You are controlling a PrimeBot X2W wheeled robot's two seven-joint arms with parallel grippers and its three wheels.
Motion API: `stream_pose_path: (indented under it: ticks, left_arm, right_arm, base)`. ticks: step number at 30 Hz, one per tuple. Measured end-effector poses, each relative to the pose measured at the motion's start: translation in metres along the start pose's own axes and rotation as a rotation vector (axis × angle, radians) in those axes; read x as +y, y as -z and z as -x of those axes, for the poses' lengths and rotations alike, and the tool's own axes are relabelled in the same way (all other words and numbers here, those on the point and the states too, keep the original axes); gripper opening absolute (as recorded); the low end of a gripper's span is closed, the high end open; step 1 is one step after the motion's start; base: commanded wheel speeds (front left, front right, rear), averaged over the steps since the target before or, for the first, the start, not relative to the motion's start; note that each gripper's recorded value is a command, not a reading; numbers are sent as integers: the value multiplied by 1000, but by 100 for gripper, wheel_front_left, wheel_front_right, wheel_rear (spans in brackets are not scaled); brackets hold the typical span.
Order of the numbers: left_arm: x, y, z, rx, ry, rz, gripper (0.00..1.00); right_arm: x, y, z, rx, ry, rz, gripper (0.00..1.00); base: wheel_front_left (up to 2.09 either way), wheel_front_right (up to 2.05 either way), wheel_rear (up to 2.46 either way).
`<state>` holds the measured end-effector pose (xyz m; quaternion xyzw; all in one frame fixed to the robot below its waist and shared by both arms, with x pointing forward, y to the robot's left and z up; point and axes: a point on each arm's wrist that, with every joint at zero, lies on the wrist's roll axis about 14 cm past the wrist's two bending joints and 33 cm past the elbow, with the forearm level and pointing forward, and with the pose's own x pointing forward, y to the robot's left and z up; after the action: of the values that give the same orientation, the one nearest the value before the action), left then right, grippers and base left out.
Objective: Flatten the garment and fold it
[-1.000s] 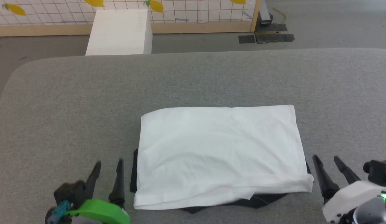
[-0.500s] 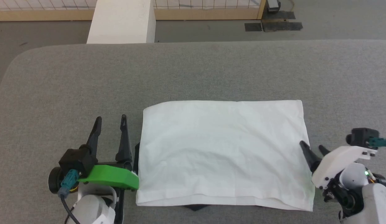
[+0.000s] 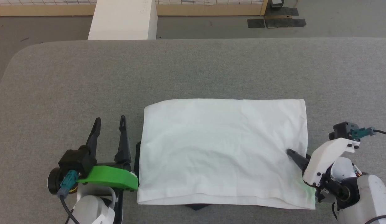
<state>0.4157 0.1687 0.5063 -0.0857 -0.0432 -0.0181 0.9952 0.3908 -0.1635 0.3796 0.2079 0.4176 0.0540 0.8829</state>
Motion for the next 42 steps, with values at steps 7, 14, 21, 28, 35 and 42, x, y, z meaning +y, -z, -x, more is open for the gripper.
stream_pose_path:
  ticks: [7, 14, 21, 28, 35, 42]
  left_arm:
    - [-2, 1, 0, 0, 9, -9, 100]
    - [-4, 3, -1, 6, 23, -11, 100]
    - [-7, 4, -2, 6, 27, -9, 100]
    - [-6, 5, 0, 11, 23, -9, 100]
    - [0, 7, 3, 19, 9, -10, 100]
    - [9, 9, 5, 27, -17, -16, 100]
  right_arm:
    - [-40, -23, 23, -145, 145, 6, 0]
    - [-93, -41, 65, -250, 357, 61, 0]
    - [-26, -81, 79, -384, 238, 253, 0]
    - [81, -66, 63, -331, -21, 470, 0]
    - [149, -29, 33, -198, -202, 647, 0]
    - [166, 5, -4, -44, -260, 725, 0]
  base:
    - [0, 0, 0]
    - [0, 0, 0]
    - [0, 0, 0]
    - [0, 0, 0]
    - [0, 0, 0]
    - [0, 0, 0]
